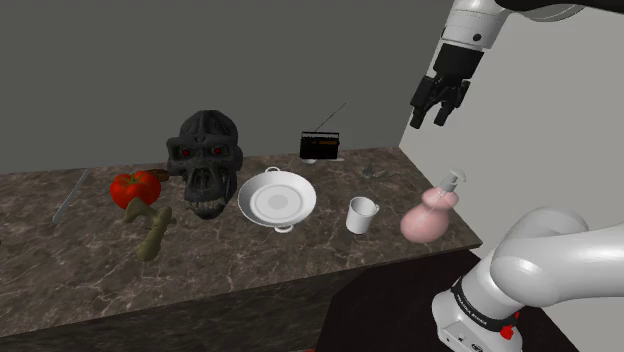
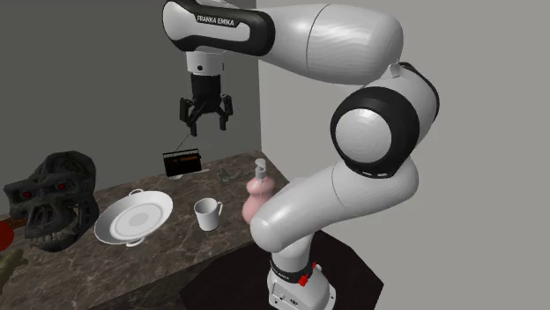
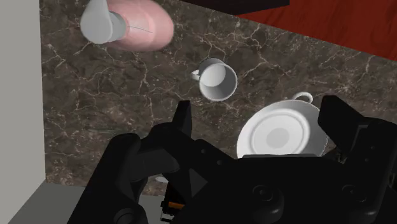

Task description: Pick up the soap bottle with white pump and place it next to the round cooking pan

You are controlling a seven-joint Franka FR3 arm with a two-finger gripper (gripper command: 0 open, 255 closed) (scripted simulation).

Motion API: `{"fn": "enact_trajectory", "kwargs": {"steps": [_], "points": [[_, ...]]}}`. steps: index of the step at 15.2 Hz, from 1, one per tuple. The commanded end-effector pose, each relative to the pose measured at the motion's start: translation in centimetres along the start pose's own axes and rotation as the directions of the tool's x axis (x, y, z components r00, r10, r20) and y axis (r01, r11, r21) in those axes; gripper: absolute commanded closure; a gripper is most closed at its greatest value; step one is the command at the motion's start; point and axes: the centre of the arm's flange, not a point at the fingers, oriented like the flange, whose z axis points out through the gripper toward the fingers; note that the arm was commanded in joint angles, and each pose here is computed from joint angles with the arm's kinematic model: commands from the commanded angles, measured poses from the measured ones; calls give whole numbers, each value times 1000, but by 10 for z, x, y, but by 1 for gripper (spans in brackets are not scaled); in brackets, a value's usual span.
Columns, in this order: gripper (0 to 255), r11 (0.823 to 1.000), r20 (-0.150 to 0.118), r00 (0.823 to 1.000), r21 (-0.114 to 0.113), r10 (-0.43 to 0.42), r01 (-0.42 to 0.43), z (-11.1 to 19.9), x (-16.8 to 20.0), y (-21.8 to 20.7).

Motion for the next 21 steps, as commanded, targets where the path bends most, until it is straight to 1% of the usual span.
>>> {"fn": "enact_trajectory", "kwargs": {"steps": [1, 8, 16, 21], "points": [[0, 1000, 0, 1000, 0, 0, 0, 0, 0, 0], [0, 998, -10, 1000, -60, -8, 8, 52, -27, 63], [0, 992, -21, 1000, -128, -18, 15, 107, -57, 139], [0, 992, -21, 1000, -128, -18, 15, 133, -56, 142]]}}
